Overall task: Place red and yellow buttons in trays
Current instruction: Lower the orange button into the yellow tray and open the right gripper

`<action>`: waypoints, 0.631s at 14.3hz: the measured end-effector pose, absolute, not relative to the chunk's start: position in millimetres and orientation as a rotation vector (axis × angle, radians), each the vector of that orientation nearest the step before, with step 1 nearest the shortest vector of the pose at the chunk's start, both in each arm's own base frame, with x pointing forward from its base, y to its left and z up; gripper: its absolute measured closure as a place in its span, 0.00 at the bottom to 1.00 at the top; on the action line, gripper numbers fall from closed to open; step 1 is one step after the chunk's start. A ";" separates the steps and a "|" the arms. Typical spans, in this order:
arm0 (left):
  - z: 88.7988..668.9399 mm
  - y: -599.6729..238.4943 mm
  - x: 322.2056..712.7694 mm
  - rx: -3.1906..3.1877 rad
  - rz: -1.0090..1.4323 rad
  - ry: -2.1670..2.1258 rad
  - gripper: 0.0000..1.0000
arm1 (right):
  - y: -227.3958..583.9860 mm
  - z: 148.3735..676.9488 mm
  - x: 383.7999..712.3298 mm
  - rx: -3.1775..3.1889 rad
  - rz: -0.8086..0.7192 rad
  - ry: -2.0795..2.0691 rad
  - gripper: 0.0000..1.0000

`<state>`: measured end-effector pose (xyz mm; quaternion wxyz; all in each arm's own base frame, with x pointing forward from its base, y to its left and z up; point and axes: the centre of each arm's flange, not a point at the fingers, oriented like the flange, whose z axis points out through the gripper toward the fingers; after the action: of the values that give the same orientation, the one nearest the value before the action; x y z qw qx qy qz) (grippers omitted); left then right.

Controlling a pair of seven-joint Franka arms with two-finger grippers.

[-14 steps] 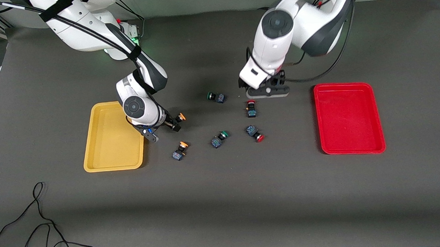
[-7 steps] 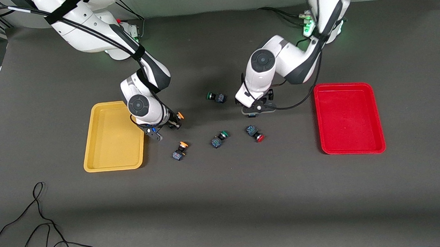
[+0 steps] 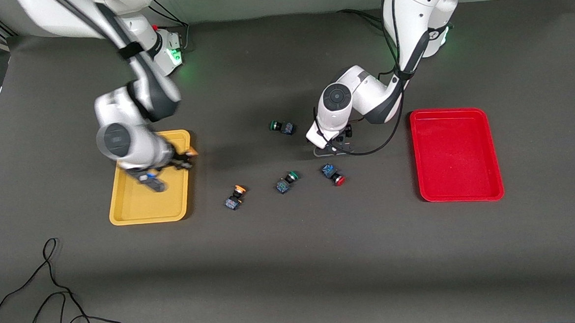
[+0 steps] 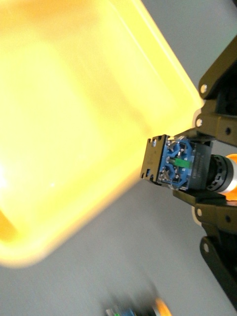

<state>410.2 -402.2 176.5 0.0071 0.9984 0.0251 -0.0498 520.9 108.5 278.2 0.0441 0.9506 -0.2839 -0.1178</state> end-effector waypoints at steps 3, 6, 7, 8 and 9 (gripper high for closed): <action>176.3 -403.9 407.8 3.127 -0.161 0.071 0.19 | 19.3 233.2 499.2 2.883 -0.458 -0.853 0.59; 177.5 -402.9 406.3 3.143 -0.184 0.069 0.54 | 7.5 213.8 485.0 2.865 -0.504 -0.853 0.59; 179.0 -402.5 406.1 3.150 -0.194 0.070 0.64 | 10.2 213.1 485.3 2.870 -0.498 -0.850 0.59; 181.0 -402.6 406.5 3.155 -0.199 0.073 0.67 | 12.7 212.9 486.6 2.878 -0.484 -0.850 0.59; 185.8 -403.5 408.6 3.154 -0.193 0.079 0.67 | 14.2 212.5 487.8 2.884 -0.472 -0.851 0.53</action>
<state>408.6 -403.5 185.8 -0.0097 0.9978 0.0249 -0.0611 487.8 14.2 212.5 0.0487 0.9464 -0.2793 -0.1547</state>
